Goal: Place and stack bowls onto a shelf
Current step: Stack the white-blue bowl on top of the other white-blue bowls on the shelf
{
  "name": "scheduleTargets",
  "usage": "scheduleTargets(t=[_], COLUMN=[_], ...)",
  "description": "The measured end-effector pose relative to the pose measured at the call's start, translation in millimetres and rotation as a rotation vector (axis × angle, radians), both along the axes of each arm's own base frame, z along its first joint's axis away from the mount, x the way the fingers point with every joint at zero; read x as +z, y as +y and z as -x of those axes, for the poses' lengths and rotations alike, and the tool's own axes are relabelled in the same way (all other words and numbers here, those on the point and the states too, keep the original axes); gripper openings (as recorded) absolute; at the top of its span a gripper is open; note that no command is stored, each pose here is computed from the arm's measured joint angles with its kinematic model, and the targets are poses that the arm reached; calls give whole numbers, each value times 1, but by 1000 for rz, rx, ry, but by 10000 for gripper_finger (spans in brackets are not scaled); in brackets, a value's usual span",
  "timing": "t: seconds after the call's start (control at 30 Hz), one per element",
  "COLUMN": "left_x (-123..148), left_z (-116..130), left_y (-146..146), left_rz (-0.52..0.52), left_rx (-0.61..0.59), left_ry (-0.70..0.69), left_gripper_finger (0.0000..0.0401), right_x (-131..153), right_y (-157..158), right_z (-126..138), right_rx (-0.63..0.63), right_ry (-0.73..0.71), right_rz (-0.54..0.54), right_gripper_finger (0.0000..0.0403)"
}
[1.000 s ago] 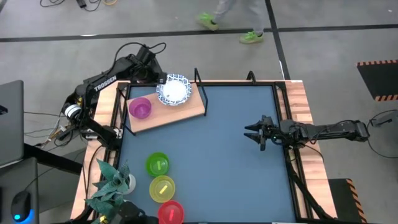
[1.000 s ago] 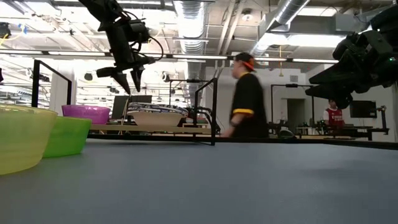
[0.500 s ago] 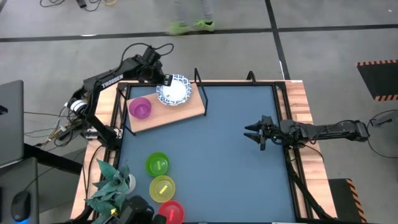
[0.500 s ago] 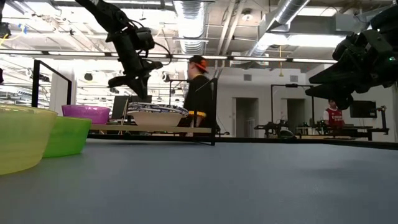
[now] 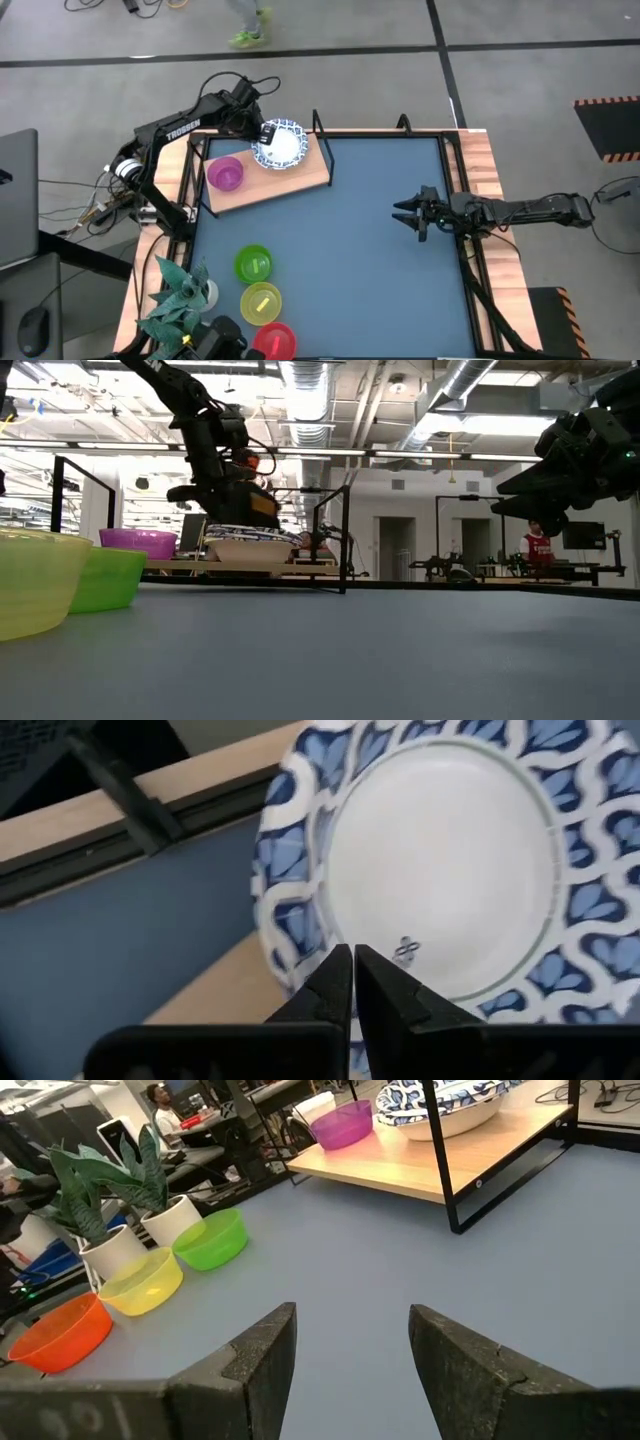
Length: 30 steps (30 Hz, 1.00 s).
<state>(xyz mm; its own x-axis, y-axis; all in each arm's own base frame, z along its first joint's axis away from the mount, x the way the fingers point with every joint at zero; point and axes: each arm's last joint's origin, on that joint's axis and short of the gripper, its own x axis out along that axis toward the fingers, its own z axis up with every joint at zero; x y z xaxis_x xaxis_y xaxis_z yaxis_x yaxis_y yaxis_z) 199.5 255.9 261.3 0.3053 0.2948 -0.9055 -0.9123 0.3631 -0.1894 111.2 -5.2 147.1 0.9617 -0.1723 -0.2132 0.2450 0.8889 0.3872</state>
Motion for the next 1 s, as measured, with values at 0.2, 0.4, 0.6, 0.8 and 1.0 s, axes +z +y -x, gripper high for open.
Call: scheduleTargets(t=[0.2,0.4,0.6,0.8,1.0], left_x=[-5,-11,11,35,14], left_z=[1,1,-4,1,3], left_y=[-5,-7,-11,-1,18], left_rz=[16,32,22,-250,-288], left_rx=[-25,-22,-35,135,205], left_ry=[86,87,-39,98,194], left_gripper_finger=[0,0,0,0,0], right_x=[0,0,0,0,0], right_y=[0,0,0,0,0], right_z=[0,0,0,0,0], right_rx=[0,-1,-3,-4,-3], right_ry=[0,0,0,0,0], right_rz=[0,0,1,1,1], right_gripper_finger=[220,220,220,220,220])
